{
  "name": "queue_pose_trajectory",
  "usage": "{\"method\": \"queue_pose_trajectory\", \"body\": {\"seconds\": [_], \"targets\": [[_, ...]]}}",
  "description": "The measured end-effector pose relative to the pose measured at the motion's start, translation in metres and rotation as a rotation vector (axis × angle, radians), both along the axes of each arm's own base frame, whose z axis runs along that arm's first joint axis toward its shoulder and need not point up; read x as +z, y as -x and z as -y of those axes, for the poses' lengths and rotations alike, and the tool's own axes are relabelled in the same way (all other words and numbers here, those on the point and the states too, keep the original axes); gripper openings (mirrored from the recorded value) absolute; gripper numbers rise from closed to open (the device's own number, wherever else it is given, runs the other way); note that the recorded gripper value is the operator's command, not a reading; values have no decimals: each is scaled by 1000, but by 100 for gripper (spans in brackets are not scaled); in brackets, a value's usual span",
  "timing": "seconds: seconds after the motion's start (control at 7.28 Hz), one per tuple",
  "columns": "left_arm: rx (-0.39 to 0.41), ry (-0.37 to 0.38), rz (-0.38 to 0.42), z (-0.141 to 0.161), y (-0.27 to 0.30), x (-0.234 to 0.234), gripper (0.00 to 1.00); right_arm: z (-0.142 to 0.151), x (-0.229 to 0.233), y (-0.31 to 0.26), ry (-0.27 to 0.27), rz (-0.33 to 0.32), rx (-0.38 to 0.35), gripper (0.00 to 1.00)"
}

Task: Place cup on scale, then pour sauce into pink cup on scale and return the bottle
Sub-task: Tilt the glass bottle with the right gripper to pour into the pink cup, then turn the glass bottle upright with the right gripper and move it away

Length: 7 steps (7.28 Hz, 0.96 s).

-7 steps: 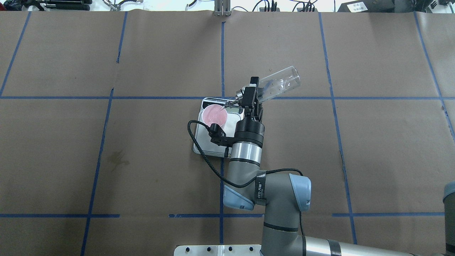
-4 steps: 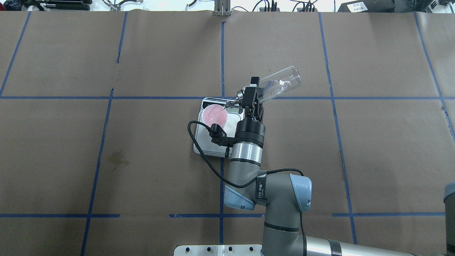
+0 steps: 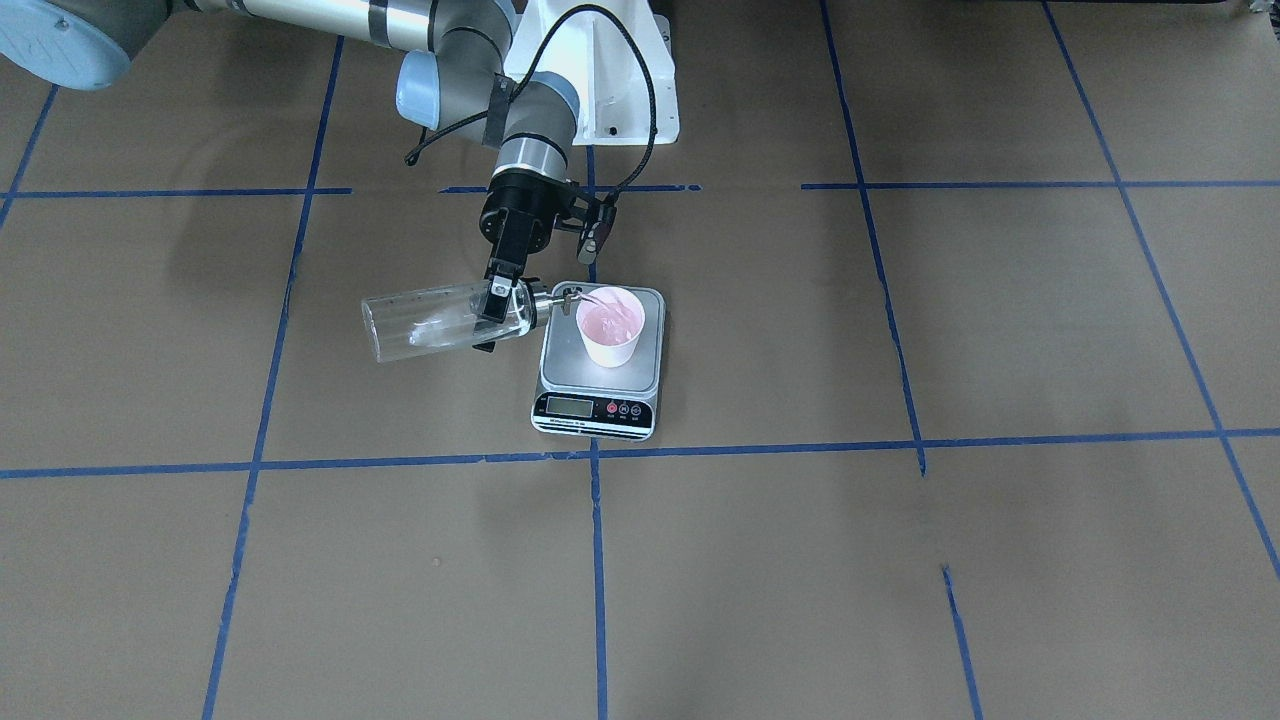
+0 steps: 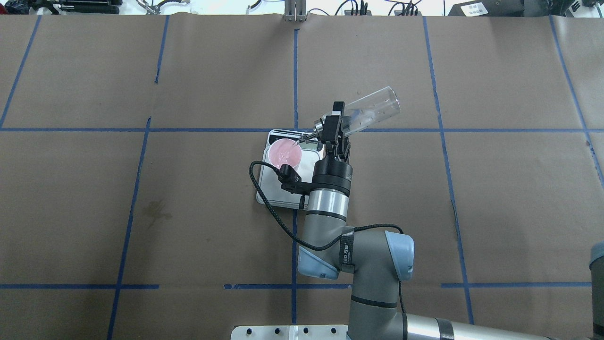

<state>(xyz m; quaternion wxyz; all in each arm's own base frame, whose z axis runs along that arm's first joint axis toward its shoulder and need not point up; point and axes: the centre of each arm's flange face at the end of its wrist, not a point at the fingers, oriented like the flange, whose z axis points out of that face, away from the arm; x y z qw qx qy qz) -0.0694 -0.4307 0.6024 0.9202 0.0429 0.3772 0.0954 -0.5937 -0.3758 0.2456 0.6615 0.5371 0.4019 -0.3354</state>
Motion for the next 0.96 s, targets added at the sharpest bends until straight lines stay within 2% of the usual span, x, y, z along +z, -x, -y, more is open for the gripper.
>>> {"method": "queue_pose_trajectory", "body": {"seconds": [0.96], "targets": [[0,-1,0,0,0,0,100,0,-1,0,-1,5,0,0]]}}
